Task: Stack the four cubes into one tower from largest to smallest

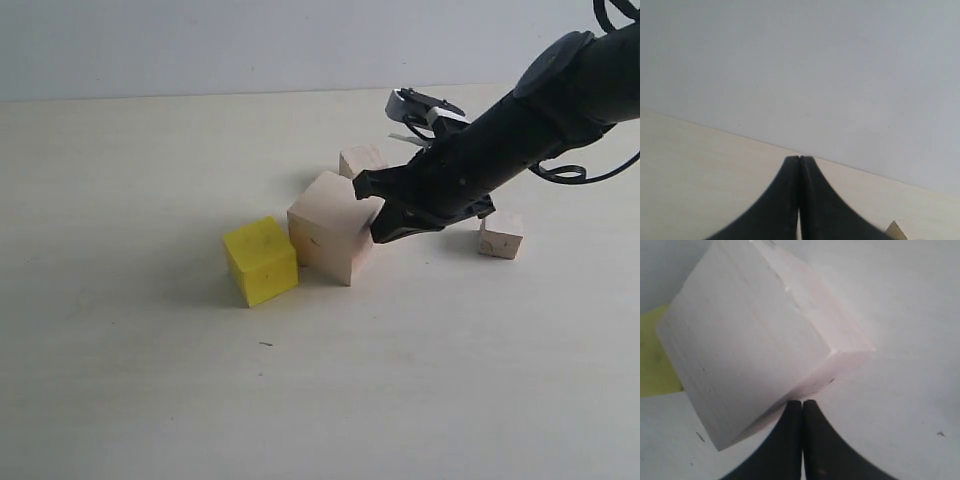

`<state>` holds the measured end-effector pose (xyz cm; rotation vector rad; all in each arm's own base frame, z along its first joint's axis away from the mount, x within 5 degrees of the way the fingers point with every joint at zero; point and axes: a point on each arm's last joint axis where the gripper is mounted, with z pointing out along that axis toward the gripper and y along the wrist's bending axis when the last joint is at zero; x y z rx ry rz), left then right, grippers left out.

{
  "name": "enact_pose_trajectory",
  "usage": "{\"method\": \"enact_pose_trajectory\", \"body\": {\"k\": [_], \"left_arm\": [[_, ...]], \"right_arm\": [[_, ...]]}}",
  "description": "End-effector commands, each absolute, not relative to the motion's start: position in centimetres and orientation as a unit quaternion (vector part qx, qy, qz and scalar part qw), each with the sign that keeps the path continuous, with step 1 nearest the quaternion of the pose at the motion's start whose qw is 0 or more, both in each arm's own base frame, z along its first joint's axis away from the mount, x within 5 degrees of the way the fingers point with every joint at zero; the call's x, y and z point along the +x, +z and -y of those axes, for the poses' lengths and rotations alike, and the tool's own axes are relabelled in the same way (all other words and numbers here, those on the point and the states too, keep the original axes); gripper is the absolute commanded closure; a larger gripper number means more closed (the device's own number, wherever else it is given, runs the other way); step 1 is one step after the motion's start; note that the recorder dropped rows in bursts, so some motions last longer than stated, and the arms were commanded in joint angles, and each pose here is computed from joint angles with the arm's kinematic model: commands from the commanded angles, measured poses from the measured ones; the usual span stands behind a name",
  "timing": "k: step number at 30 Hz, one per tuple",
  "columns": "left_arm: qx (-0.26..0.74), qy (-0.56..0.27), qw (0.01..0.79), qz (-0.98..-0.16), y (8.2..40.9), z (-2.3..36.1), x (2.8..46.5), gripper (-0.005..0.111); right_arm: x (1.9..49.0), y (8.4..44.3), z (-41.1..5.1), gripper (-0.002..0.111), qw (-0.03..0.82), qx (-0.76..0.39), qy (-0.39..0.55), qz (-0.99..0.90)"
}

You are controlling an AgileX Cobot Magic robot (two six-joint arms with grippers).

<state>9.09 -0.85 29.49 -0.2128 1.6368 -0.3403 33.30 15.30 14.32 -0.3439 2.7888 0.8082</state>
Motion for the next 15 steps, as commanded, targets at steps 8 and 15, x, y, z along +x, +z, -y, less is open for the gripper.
{"method": "enact_pose_trajectory", "body": {"k": [8,15], "left_arm": [[-0.113,-0.178,0.659,-0.722,29.7,1.0,9.2,0.107],[-0.117,-0.186,0.642,-0.735,29.3,1.1,9.1,0.107]], "right_arm": [[34.6,13.9,-15.3,0.108,0.128,-0.126,0.251,-0.951],[35.8,13.2,-15.6,0.108,0.132,-0.127,0.246,-0.952]]}}
